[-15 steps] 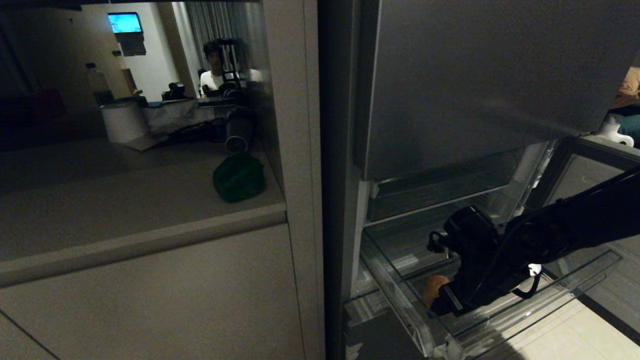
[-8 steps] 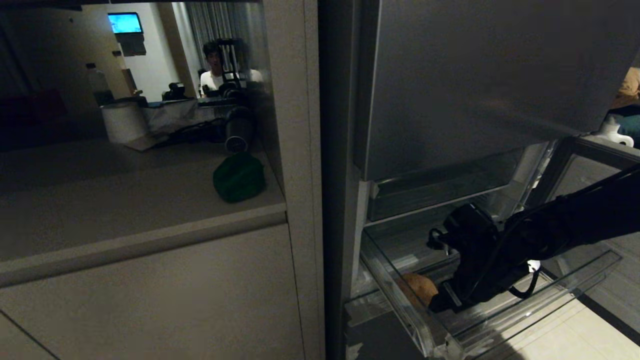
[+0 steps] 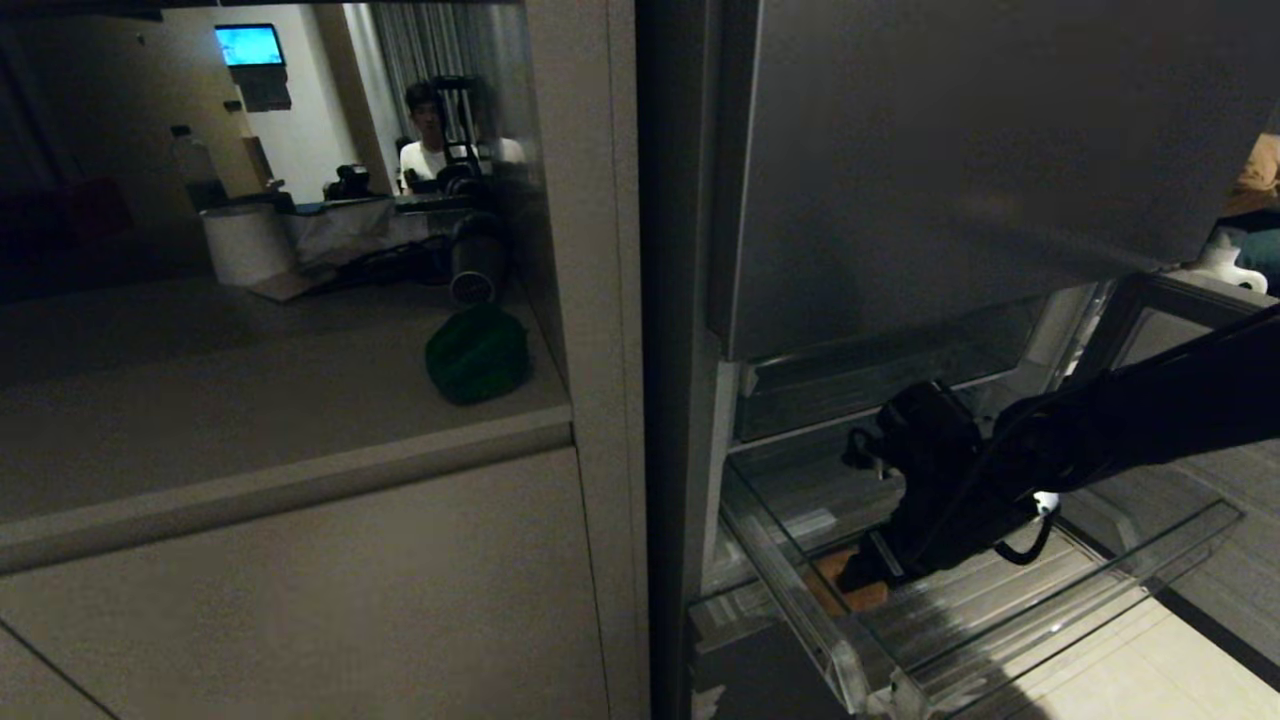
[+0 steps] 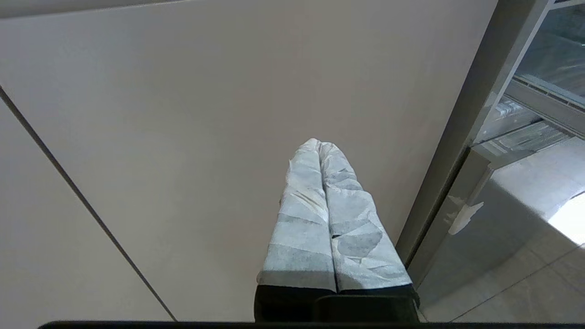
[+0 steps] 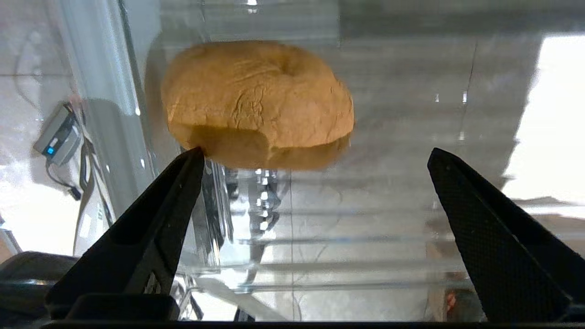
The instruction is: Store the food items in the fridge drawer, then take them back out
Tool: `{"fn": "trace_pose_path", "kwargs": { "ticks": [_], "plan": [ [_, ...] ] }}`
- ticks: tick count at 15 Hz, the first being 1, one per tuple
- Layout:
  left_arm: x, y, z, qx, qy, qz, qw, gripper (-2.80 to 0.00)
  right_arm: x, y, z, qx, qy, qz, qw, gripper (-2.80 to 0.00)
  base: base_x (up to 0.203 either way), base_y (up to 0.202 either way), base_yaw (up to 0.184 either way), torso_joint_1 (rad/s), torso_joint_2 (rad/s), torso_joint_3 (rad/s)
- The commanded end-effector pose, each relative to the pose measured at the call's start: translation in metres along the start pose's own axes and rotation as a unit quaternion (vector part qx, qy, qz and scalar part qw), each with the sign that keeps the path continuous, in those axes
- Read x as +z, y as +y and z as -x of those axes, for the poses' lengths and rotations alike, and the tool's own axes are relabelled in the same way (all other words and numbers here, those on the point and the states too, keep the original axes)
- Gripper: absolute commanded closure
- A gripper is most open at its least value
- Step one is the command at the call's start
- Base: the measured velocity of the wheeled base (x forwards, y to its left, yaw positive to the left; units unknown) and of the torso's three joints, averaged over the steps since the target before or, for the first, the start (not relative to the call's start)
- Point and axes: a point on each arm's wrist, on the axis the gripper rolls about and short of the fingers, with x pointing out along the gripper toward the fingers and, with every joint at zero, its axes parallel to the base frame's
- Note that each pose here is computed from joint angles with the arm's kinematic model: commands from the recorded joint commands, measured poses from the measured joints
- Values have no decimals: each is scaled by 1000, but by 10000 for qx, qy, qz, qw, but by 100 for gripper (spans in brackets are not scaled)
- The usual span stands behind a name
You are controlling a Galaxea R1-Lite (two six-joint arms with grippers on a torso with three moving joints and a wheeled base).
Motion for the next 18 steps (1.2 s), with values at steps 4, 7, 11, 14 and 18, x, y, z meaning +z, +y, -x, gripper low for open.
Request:
{"fn": "trace_pose_path", "kwargs": {
  "ticks": [4,7,11,14,18],
  "plan": [
    [0,0,0,1,1,1,10000,0,8,1,-15,1,74,255,9996,-280,0,0,0,0,0,0],
    [0,0,0,1,8,1,10000,0,13,2,-20,8,39,302,9995,-280,0,0,0,0,0,0],
    [0,0,0,1,1,1,10000,0,14,5,-24,31,84,550,9984,-280,0,0,0,0,0,0],
    [0,0,0,1,1,1,10000,0,13,5,-18,31,17,555,9985,-280,0,0,0,0,0,0],
    [0,0,0,1,1,1,10000,0,17,8,-10,63,-140,581,9982,-280,0,0,0,0,0,0]
  ]
}}
